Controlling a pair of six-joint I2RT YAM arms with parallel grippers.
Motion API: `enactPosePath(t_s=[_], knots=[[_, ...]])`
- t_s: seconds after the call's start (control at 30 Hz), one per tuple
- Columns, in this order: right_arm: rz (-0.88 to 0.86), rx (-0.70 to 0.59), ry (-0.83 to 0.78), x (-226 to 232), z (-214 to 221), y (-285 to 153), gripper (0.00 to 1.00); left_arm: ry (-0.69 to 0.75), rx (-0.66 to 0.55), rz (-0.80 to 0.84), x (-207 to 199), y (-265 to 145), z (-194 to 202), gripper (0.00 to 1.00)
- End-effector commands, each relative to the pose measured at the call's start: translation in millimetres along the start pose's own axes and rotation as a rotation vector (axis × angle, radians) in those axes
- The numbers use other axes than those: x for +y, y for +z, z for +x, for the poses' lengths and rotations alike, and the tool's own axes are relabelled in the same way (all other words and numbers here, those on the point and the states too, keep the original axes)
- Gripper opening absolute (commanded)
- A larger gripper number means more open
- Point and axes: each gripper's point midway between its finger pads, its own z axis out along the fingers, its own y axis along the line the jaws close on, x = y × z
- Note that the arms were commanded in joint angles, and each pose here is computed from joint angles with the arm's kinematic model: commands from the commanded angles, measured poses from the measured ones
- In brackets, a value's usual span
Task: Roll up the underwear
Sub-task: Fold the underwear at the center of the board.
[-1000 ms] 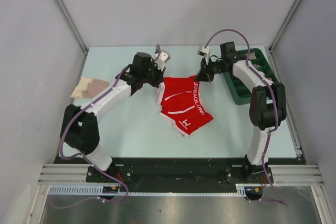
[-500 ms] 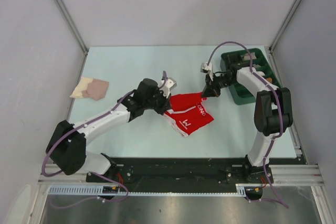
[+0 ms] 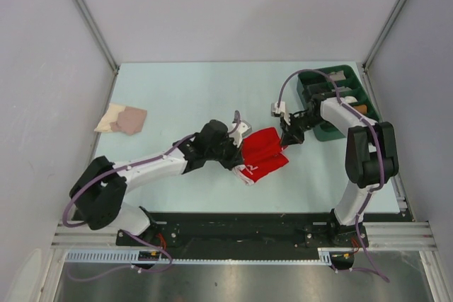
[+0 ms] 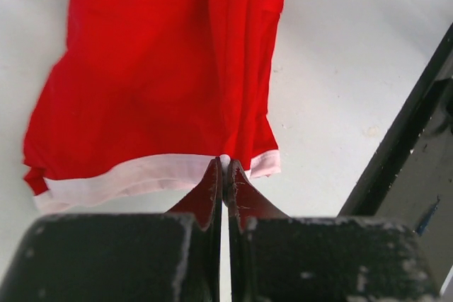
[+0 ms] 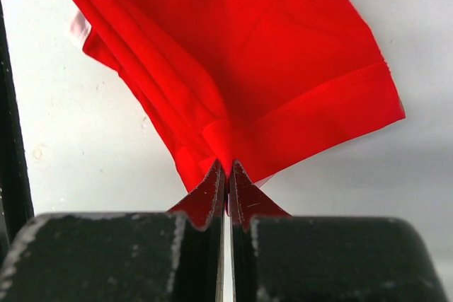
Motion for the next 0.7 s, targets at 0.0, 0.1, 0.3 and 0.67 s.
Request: enactPosePath(t_s=[0.0,0.1,0.3,0.67], knots=[[0.037,0.044,-0.07,1.1,3.7,-9.3,0.03,-0.015,0.025,0.038,-12.0,7.6,14.8,0.0],[0.027,0.067,-0.083,4.1,10.3,-5.7,0.03,-0.023,0.06,0.039,-13.2,13.7,28.1,0.0],[0.002,0.106,-0.099,15.5,26.3,-2.1,0.05,-0.023,0.105,0.041,-15.8,21.3,41.4,0.0],[-0.097,0.13,-0.125,47.6,35.6,-7.1,0.22,0.01,0.17,0.073,-24.1,18.4,52.1,0.06]])
